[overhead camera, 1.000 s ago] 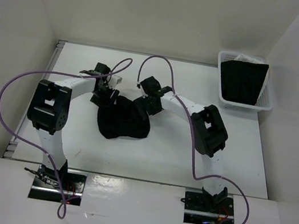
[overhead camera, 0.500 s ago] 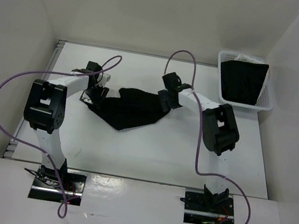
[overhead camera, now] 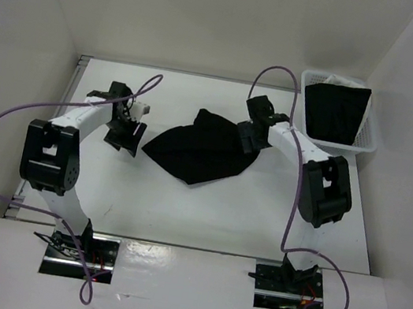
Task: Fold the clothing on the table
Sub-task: Flatten the skirt out
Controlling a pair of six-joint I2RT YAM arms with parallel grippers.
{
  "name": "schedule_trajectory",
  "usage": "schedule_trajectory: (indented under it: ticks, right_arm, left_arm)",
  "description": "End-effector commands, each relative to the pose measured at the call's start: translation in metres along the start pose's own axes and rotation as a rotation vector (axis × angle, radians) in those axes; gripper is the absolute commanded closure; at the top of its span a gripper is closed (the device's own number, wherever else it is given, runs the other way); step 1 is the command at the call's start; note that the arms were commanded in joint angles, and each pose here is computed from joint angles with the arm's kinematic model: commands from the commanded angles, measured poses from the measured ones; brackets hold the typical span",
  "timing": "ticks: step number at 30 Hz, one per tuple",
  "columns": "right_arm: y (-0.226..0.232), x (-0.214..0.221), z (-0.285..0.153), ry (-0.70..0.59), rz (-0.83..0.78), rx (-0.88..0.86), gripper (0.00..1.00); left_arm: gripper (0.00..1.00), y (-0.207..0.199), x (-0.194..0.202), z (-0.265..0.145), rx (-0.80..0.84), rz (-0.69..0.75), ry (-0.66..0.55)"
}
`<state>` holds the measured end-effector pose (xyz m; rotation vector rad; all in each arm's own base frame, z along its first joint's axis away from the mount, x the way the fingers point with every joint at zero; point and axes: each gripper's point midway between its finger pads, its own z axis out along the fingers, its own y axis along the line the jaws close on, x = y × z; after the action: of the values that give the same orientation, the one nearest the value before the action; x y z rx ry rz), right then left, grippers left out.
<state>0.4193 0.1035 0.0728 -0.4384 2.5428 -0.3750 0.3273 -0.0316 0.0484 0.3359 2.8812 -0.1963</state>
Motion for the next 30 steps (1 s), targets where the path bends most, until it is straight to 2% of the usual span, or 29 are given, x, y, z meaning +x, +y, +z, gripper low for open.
schedule_trajectory:
  ticks: [1, 5, 7, 9, 10, 11, 13, 16, 17, 18, 20, 24, 25, 26, 30]
  right_arm:
    - [0.013, -0.030, -0.054, -0.120, -0.039, -0.093, 0.02]
    - [0.025, -0.056, -0.085, -0.225, -0.029, -0.185, 0.02]
    - [0.023, -0.062, -0.087, -0.242, -0.002, -0.210, 0.02]
    - [0.017, -0.066, -0.088, -0.255, 0.034, -0.249, 0.02]
    - [0.014, -0.060, -0.087, -0.246, 0.039, -0.254, 0.02]
    - [0.013, -0.058, -0.083, -0.243, 0.045, -0.260, 0.02]
    - [0.008, -0.050, -0.085, -0.245, 0.044, -0.253, 0.02]
    - [0.002, -0.037, -0.080, -0.226, 0.055, -0.244, 0.02]
    - [0.001, -0.038, -0.084, -0.241, 0.059, -0.243, 0.02]
    - [-0.002, -0.038, -0.083, -0.240, 0.066, -0.248, 0.02]
    - [-0.004, -0.031, -0.081, -0.228, 0.072, -0.254, 0.02]
    - [-0.011, -0.032, -0.082, -0.234, 0.089, -0.256, 0.02]
    - [-0.009, -0.032, -0.082, -0.235, 0.088, -0.266, 0.02]
    - [-0.009, -0.032, -0.082, -0.235, 0.088, -0.266, 0.02]
    - [-0.011, -0.030, -0.083, -0.234, 0.094, -0.270, 0.02]
  left_arm:
    - [0.31, -0.016, -0.029, -0.046, 0.065, 0.087, -0.146]
    - [0.31, -0.038, -0.079, -0.063, 0.155, 0.147, -0.298]
    - [0.31, -0.047, -0.104, -0.056, 0.195, 0.173, -0.316]
    - [0.36, -0.056, -0.122, -0.034, 0.265, 0.181, -0.291]
    - [0.38, -0.057, -0.150, -0.048, 0.270, 0.201, -0.352]
    - [0.40, -0.062, -0.157, -0.030, 0.310, 0.201, -0.317]
    - [0.44, -0.066, -0.190, -0.031, 0.346, 0.221, -0.362]
    - [0.42, -0.080, -0.212, -0.028, 0.385, 0.278, -0.385]
    - [0.41, -0.083, -0.215, -0.015, 0.416, 0.274, -0.368]
    - [0.41, -0.092, -0.231, -0.026, 0.429, 0.316, -0.411]
    - [0.40, -0.102, -0.233, -0.011, 0.477, 0.328, -0.380]
    - [0.40, -0.131, -0.249, -0.004, 0.573, 0.372, -0.391]
    - [0.40, -0.130, -0.236, 0.024, 0.605, 0.323, -0.300]
    - [0.40, -0.142, -0.254, -0.002, 0.614, 0.376, -0.385]
    - [0.40, -0.168, -0.240, 0.029, 0.632, 0.436, -0.320]
